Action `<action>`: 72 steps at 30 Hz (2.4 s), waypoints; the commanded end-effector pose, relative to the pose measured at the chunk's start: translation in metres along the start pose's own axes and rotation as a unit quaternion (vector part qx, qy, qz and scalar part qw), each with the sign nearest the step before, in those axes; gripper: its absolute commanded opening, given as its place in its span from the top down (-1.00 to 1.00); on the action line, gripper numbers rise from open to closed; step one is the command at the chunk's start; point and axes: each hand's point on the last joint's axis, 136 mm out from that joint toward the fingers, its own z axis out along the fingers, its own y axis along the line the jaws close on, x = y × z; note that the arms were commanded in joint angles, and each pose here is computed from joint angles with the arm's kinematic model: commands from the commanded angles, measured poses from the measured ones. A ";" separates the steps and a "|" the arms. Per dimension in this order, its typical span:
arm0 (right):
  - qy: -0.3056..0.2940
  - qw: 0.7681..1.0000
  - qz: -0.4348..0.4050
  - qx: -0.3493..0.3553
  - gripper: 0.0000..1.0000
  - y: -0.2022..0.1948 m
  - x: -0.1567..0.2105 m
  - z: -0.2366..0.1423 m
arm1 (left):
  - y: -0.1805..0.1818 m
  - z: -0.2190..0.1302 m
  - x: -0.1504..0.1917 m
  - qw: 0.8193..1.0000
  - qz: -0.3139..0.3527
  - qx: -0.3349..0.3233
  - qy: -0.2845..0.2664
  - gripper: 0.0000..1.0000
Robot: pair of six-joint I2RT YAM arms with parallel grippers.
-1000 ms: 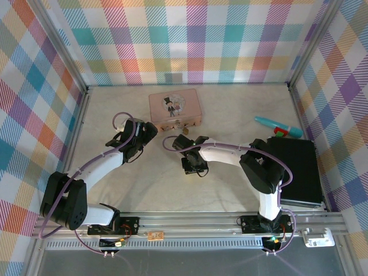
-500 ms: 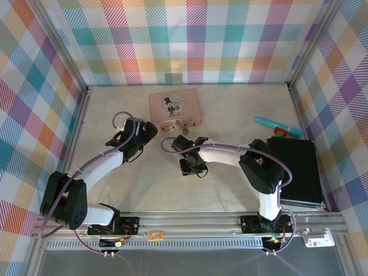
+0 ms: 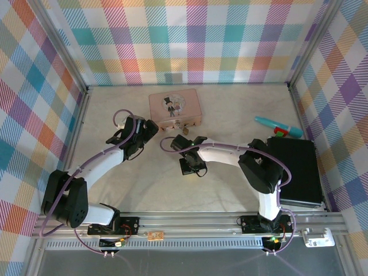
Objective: Unlock the padlock with the key
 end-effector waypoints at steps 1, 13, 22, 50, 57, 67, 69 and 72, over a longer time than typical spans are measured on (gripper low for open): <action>-0.009 0.999 -0.049 0.016 1.00 -0.014 0.001 -0.004 | -0.016 -0.004 0.000 1.000 0.005 0.021 0.011 -0.99; -0.107 0.973 -0.128 -0.162 1.00 -0.048 -0.039 -0.081 | -0.067 -0.005 0.036 0.984 -0.015 0.145 0.107 -0.90; -0.156 0.956 -0.113 -0.221 1.00 -0.062 -0.069 -0.124 | -0.102 -0.006 0.099 0.954 -0.113 0.172 0.220 -0.81; -0.241 0.918 -0.066 -0.307 1.00 -0.035 -0.106 -0.162 | -0.179 -0.012 0.124 0.866 -0.381 0.196 0.257 -0.63; -0.241 0.917 -0.062 -0.313 1.00 -0.035 -0.105 -0.161 | -0.177 -0.006 0.132 0.861 -0.388 0.194 0.266 -0.43; -0.235 0.916 -0.059 -0.319 1.00 -0.033 -0.102 -0.158 | -0.173 -0.004 0.137 0.858 -0.392 0.192 0.272 -0.43; -0.238 0.917 -0.060 -0.316 1.00 -0.034 -0.101 -0.160 | -0.170 -0.002 0.138 0.858 -0.393 0.190 0.270 -0.37; -0.239 0.917 -0.060 -0.312 1.00 -0.036 -0.099 -0.160 | -0.165 0.001 0.141 0.860 -0.392 0.185 0.270 -0.32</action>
